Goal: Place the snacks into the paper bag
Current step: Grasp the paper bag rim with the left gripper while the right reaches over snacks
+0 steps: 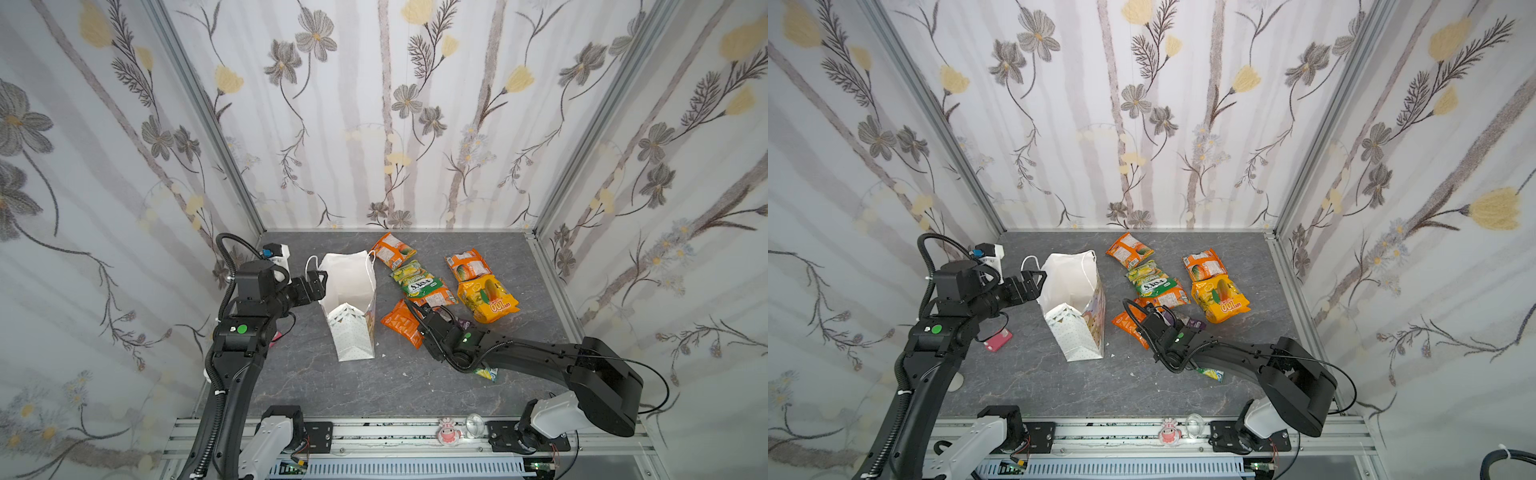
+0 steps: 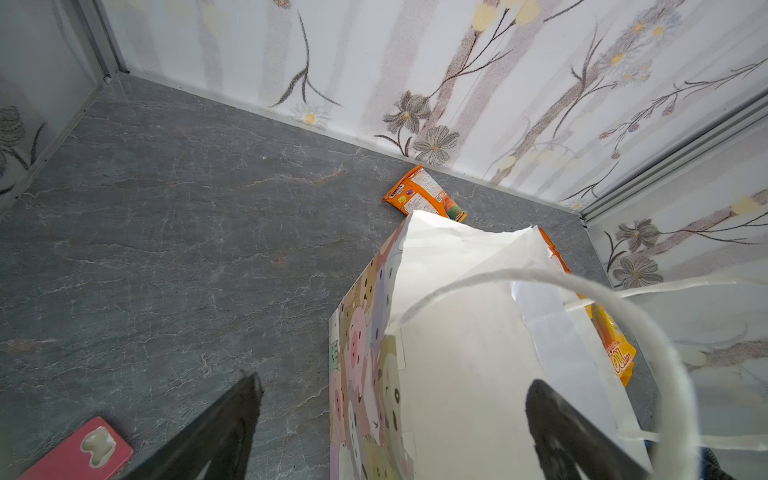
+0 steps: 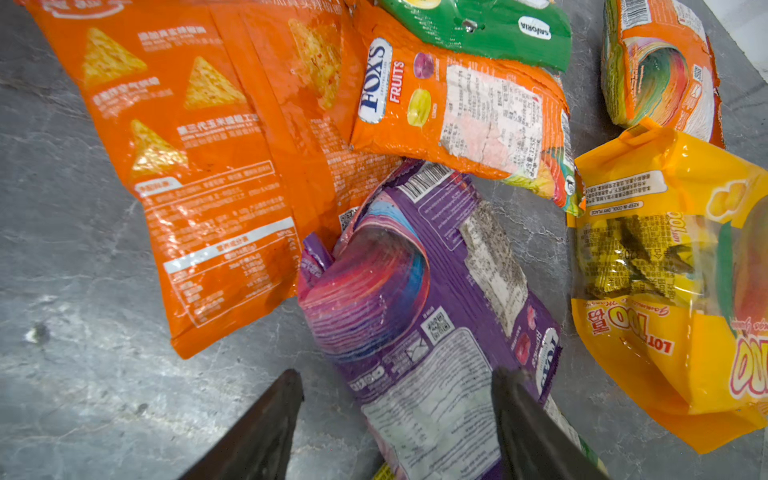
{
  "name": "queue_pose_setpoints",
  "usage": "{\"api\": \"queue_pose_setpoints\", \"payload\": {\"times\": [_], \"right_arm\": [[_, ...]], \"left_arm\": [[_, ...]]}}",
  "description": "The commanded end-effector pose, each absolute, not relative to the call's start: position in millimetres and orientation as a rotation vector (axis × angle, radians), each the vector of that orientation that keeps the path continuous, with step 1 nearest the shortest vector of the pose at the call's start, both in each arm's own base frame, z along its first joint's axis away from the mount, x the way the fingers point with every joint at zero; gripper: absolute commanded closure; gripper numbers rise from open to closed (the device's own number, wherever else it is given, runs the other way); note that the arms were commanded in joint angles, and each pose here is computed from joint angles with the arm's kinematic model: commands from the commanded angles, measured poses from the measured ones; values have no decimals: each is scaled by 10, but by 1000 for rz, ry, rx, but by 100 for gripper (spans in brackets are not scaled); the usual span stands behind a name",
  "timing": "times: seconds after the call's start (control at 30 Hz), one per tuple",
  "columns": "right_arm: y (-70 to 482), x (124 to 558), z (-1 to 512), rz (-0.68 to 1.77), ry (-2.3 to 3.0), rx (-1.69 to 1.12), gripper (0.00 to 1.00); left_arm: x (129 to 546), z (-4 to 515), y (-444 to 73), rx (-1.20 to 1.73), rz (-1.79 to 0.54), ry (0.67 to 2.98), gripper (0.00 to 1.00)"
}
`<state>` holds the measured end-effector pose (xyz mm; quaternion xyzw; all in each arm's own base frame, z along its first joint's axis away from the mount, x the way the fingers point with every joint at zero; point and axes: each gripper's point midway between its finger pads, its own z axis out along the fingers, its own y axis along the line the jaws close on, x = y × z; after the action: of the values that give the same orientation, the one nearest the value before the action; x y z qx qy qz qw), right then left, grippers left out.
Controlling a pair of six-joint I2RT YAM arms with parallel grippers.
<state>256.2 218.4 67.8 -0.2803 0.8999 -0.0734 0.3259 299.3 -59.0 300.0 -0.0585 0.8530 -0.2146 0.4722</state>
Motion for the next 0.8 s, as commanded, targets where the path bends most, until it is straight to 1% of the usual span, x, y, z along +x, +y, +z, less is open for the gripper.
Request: {"api": "queue_pose_setpoints", "payload": {"times": [0.0, 0.3, 0.6, 0.7, 0.77], "right_arm": [[2198, 2621, 662, -211, 2331, -715, 28], [2174, 2692, 601, -289, 2329, -710, 31], [2124, 2699, 558, -322, 2344, -688, 39], [2110, 2717, 547, -349, 2347, -687, 45], [2131, 2718, 552, -335, 2349, -686, 51]], "left_arm": [[3007, 3111, -605, -127, -535, 2051, 0], [3044, 3080, -607, -130, -537, 2054, 0], [3021, 3107, -635, -122, -559, 2040, 0], [3007, 3133, -650, -117, -570, 2034, 0], [3003, 3149, -635, -121, -560, 2030, 0]]}}
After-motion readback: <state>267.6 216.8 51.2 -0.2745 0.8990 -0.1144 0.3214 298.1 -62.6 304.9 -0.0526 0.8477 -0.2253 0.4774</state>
